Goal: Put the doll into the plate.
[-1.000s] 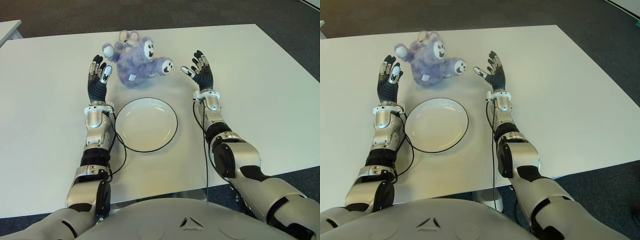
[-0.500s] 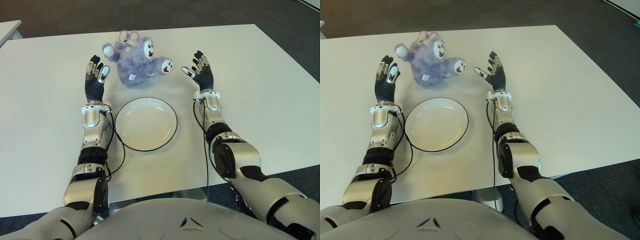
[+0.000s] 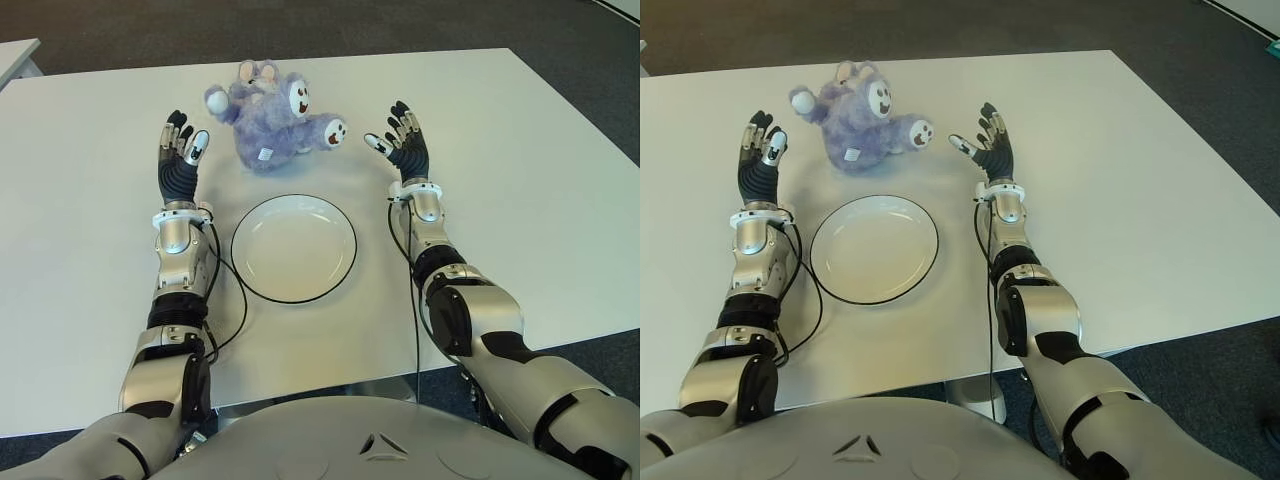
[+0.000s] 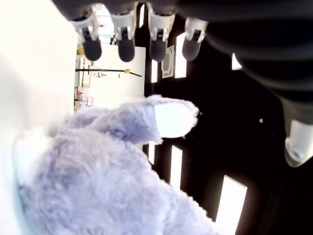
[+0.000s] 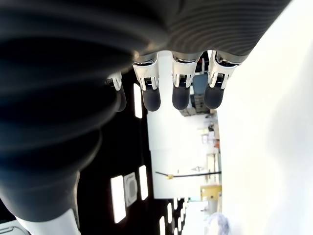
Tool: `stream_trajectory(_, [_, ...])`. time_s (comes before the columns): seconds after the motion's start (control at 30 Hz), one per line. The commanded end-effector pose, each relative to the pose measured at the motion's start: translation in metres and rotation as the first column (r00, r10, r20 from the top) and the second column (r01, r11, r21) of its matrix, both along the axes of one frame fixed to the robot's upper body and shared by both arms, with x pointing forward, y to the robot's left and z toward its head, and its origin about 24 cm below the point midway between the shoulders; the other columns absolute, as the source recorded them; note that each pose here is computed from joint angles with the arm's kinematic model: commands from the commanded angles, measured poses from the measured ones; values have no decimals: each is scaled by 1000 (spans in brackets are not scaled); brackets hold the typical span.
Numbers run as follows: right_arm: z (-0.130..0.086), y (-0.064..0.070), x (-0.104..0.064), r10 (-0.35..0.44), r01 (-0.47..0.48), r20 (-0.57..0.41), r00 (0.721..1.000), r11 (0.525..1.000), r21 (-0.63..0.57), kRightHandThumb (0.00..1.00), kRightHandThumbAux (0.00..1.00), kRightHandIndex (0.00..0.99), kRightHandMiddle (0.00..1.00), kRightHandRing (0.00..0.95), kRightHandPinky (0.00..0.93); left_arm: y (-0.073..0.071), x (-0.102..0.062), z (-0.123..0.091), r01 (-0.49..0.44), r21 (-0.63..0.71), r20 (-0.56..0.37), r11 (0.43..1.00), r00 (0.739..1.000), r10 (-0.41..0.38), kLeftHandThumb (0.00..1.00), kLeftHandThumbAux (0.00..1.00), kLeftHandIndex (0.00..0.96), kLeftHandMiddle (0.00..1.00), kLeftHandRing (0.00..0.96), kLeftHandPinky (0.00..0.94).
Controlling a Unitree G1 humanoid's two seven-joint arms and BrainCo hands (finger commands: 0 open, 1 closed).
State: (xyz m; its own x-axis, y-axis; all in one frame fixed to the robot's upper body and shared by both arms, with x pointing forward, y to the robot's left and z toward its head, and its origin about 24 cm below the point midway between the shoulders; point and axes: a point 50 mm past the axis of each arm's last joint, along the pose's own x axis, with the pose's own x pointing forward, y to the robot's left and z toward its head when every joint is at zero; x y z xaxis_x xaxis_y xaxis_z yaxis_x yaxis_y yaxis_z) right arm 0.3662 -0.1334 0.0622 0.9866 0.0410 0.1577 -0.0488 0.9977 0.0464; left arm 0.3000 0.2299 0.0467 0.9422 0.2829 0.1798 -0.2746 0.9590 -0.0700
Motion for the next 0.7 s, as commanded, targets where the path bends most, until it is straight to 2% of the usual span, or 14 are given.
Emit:
stream_trajectory(0.03, [-35,-4,-18,-19,21,-115,993,1000,17,34,795,55,58,51,69,8,-15,-28,-45,-14,-114,999,992,44,10,482,0,22,11,0])
stream_trajectory(0.7, [-35,-5,-18,-17,20,-115,993,1000,17,30,798,54,55,50,70,24,-9,-19,-75,-3,-117,997,990,74,34,495,0,15,0,0])
